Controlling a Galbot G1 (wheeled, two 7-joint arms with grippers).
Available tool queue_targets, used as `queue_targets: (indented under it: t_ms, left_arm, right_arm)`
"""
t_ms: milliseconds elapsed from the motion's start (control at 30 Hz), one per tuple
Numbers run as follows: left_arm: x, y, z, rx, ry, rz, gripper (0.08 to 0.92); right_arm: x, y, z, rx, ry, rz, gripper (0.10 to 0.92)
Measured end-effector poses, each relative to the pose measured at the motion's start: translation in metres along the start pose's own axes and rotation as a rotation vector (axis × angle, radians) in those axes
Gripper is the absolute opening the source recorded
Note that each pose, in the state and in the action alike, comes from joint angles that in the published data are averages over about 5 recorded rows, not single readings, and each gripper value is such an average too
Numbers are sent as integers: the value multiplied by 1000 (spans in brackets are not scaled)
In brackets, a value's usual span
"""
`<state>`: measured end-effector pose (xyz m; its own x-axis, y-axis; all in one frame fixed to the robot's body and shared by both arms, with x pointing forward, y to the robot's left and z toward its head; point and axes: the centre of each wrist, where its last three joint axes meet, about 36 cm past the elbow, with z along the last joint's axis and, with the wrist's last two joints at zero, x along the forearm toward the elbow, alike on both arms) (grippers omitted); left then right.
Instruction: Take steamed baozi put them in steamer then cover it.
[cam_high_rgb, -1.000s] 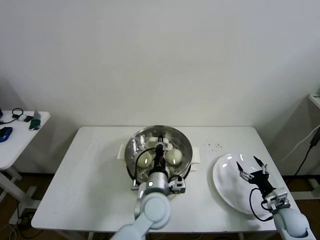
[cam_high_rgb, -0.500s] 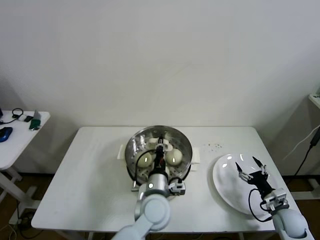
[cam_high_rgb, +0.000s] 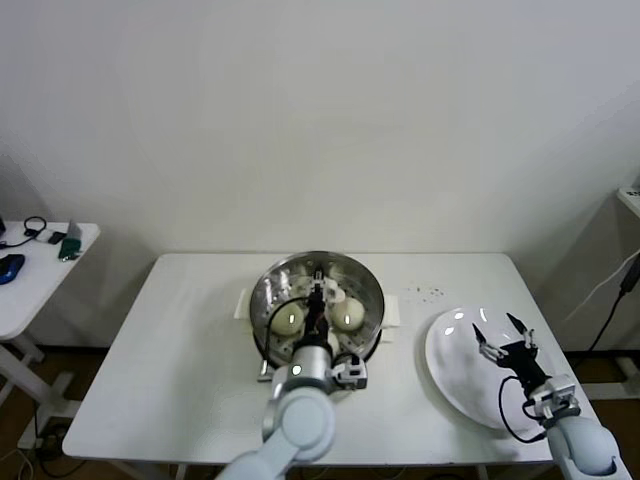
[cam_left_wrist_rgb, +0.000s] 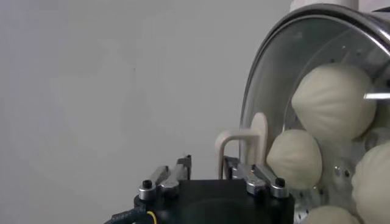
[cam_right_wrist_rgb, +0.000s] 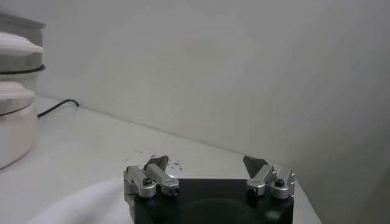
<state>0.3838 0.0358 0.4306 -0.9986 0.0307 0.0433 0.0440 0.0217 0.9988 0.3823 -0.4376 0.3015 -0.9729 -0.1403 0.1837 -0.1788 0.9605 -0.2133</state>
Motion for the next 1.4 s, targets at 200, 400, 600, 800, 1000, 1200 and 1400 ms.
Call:
queue_targets:
  t_ms: [200,400,600,800,1000,1200,1400]
  left_arm:
    - [9,8,12,24,-5,4,573]
    - [22,13,22,51,-15,10,745]
    - [35,20,35,95,-21,-2,820]
    - [47,28,56,163,-8,-31,823]
    - [48,35,91,289,57,-66,823]
    - [49,36,138,477,70,-87,823]
    - [58,22,186,704,30,-101,823]
  right_arm:
    - [0,-1,-1,-10,7,1,823]
    - [-2,-2,-3,-14,8,0,823]
    - [-4,-3,-5,-14,8,-1,823]
    - [-6,-4,-5,-6,9,-3,823]
    - [-5,-4,-6,-3,8,-9,823]
    - [-6,-3,-10,-5,-1,-13,823]
    - [-5,0,-12,-9,-14,-20,823]
